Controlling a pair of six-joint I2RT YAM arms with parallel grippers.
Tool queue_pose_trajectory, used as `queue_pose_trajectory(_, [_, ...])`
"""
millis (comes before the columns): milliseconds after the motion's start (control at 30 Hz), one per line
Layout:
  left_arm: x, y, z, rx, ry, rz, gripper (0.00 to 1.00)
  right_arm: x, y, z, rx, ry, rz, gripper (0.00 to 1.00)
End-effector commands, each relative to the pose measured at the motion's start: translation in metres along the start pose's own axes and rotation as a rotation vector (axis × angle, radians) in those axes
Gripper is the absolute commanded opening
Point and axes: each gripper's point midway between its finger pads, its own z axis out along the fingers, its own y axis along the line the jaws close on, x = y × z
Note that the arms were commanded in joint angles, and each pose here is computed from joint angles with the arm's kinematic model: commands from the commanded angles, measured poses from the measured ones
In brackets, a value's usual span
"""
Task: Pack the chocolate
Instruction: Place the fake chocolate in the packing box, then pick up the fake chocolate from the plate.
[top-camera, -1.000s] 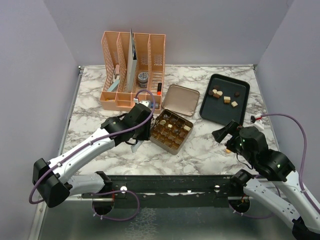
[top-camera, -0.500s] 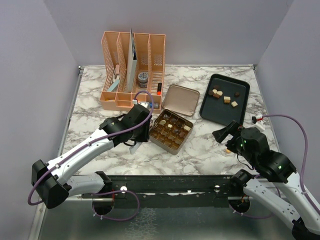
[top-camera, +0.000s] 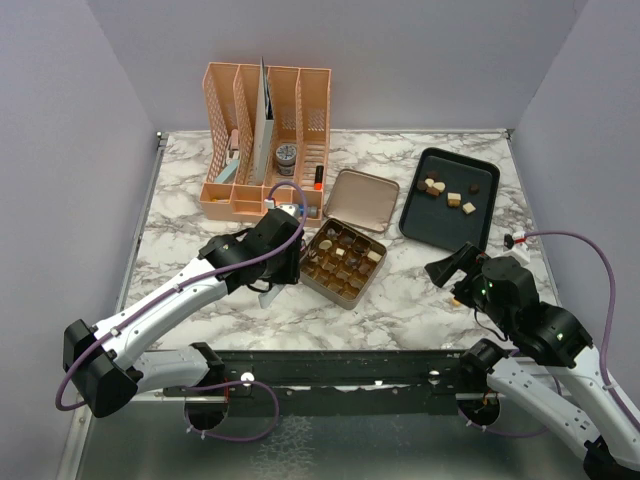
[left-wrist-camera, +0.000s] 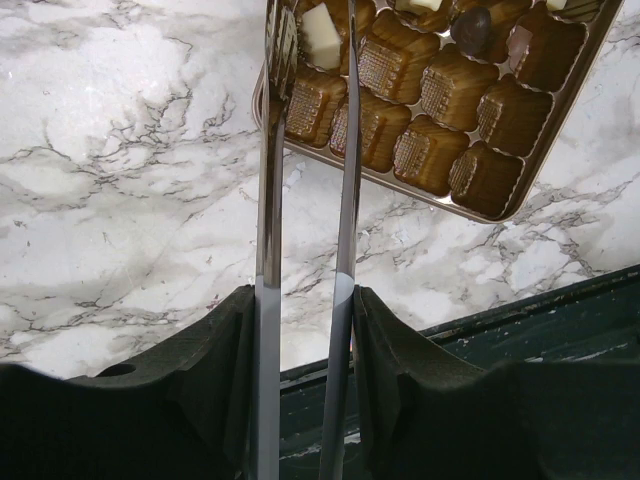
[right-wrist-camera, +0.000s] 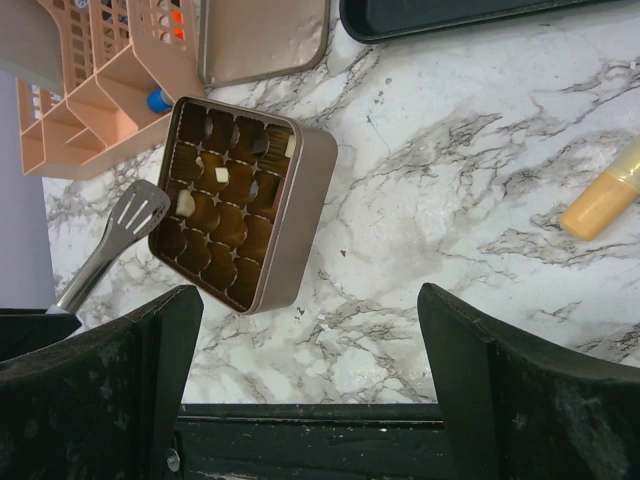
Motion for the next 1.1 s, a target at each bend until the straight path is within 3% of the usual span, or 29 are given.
queue_pose_trajectory(0, [-0.005, -0.003, -0.008, 0.026, -0.027, -0.016, 0.44, 0.000, 0.001, 0.002, -0.016, -0.007, -0.005, 0.94])
queue_pose_trajectory(300, [-0.023, -0.008, -0.014, 0.032, -0.076, 0.006, 0.44, -0.005, 0.005, -0.004, -0.036, -0.018, 0.004, 0.94])
queue_pose_trajectory(500, [-0.073, -0.021, -0.029, 0.019, -0.192, 0.050, 0.44, -0.016, 0.008, -0.014, -0.060, -0.058, 0.023, 0.94])
queue_pose_trajectory(700, [-0.124, -0.055, -0.034, 0.085, -0.315, 0.130, 0.44, -0.026, 0.015, -0.025, -0.100, -0.089, 0.028, 0.94])
queue_pose_trajectory(1067, [-0.165, -0.126, -0.002, 0.161, -0.454, 0.373, 0.44, -0.044, 0.024, -0.046, -0.144, -0.129, 0.032, 0.94])
